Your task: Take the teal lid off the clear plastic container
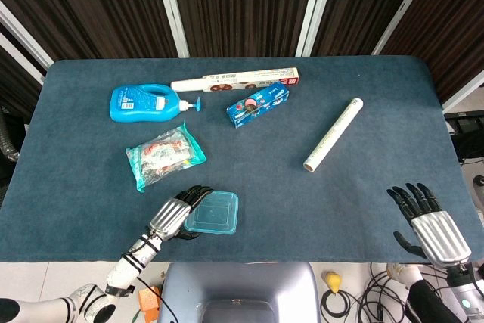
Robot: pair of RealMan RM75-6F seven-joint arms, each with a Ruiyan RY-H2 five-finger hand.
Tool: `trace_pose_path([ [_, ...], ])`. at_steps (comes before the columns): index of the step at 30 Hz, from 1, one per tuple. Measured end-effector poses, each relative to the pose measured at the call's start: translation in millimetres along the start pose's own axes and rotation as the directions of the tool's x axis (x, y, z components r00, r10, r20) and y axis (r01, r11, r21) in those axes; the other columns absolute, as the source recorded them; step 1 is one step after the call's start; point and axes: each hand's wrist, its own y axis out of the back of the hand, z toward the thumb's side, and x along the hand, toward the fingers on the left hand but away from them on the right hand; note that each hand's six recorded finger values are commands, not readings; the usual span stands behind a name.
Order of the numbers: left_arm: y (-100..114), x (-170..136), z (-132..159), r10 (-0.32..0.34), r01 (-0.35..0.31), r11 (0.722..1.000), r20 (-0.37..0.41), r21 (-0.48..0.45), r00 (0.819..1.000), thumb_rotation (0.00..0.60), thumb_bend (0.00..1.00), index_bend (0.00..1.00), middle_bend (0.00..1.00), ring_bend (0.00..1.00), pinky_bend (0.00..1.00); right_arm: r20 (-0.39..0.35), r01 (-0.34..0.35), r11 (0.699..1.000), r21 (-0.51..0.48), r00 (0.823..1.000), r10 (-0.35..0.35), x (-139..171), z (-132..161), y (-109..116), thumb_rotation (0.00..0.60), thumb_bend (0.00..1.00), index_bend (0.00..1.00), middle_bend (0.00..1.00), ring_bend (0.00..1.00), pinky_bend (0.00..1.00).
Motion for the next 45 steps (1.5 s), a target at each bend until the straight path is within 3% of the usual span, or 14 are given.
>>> trace_pose_path([
  [9,0,0,-4,0.006,-0.006,1.0,-0.024,-0.006,1.0,0.6,0.28,0.12,0.2,0.15,0.24,-0.083,-0.001,1.0,0.028,0.997,0.003,-11,24,3,0.6,0.27,0.01,0.09,0.0,0.0],
  [14,-8,3,1,-0.004,0.004,1.0,-0.02,-0.013,1.0,0.6,0.28,0.12,0.23,0.18,0.26,-0.197,0.002,1.0,0.023,0.98,0.003,-30,59,6,0.6,0.27,0.12,0.09,0.0,0.0],
  [20,-12,5,6,0.006,-0.006,1.0,0.0,0.022,1.0,0.6,0.28,0.12,0.23,0.18,0.27,-0.352,-0.027,0.998,0.058,0.935,0.045,-61,120,7,0.6,0.27,0.24,0.08,0.0,0.0],
  [24,-12,3,3,0.011,-0.011,0.999,-0.003,0.032,1.0,0.6,0.28,0.12,0.25,0.19,0.28,-0.451,-0.034,0.995,0.098,0.89,0.075,-84,167,2,0.6,0.28,0.29,0.08,0.0,0.0],
  [30,-15,4,-1,0.007,-0.007,1.0,-0.011,0.02,1.0,0.6,0.28,0.12,0.25,0.19,0.29,-0.54,-0.027,0.996,0.09,0.839,0.072,-113,227,-6,0.6,0.3,0.31,0.09,0.0,0.0],
  [33,-19,6,1,0.002,-0.002,1.0,-0.005,0.018,1.0,0.6,0.28,0.12,0.25,0.19,0.29,-0.559,-0.011,0.994,0.11,0.826,0.071,-122,246,-9,0.6,0.3,0.31,0.09,0.0,0.0],
  [38,-19,7,5,0.004,-0.004,1.0,0.004,0.018,1.0,0.6,0.28,0.12,0.25,0.19,0.3,-0.571,0.032,0.985,0.171,0.818,0.073,-131,269,-16,0.6,0.3,0.31,0.09,0.0,0.0],
  [45,-22,6,5,0.001,-0.001,0.999,0.003,0.032,1.0,0.6,0.28,0.12,0.25,0.19,0.31,-0.545,0.028,0.98,0.197,0.834,0.086,-145,293,-33,0.6,0.3,0.31,0.09,0.0,0.0],
])
